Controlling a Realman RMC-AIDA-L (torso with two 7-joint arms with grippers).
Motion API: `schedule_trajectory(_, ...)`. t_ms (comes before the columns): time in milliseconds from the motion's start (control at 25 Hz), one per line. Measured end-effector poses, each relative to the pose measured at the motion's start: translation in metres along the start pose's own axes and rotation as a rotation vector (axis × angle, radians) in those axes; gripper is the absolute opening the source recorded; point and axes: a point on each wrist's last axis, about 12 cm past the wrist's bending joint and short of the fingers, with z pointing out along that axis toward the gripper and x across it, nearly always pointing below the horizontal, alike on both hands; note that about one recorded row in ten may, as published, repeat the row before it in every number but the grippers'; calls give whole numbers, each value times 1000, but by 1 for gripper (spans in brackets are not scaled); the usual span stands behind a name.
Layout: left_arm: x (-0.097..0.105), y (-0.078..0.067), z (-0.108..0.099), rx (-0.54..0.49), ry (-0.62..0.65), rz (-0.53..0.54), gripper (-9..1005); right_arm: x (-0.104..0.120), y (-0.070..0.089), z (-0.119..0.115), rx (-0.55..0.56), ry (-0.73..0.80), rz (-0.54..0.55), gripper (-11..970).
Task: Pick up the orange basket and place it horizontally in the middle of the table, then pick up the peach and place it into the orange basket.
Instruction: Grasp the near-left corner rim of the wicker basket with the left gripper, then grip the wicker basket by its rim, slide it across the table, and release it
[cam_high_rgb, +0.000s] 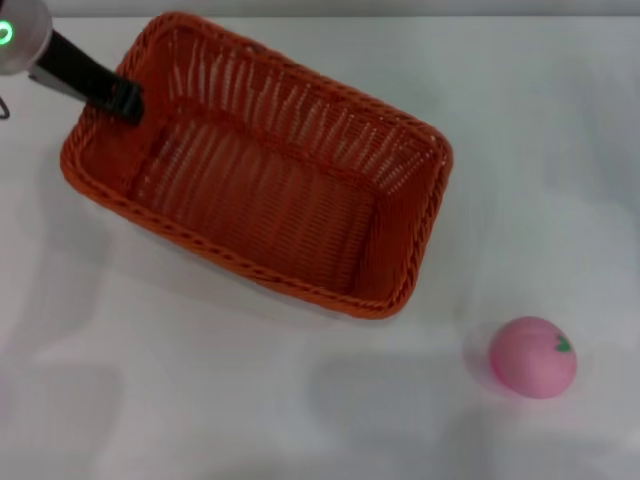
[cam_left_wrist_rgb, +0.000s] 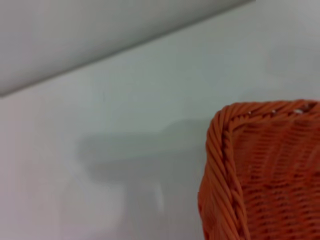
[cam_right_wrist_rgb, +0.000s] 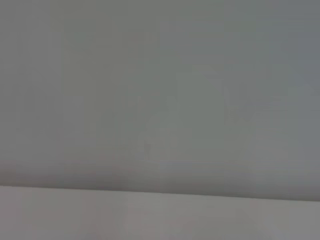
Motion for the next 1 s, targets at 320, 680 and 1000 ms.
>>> schedule_trajectory(320, -7, -6, -17, 13, -85, -11, 146, 2, -1, -1, 1, 6, -2, 858)
schedule_trajectory(680, -11, -12, -25, 30, -142, -20, 146, 4, -2, -3, 2, 8, 0, 858)
schedule_trajectory(1000, -12, -9, -16, 25, -166, -82, 146, 4, -2, -3, 0, 7, -2, 858)
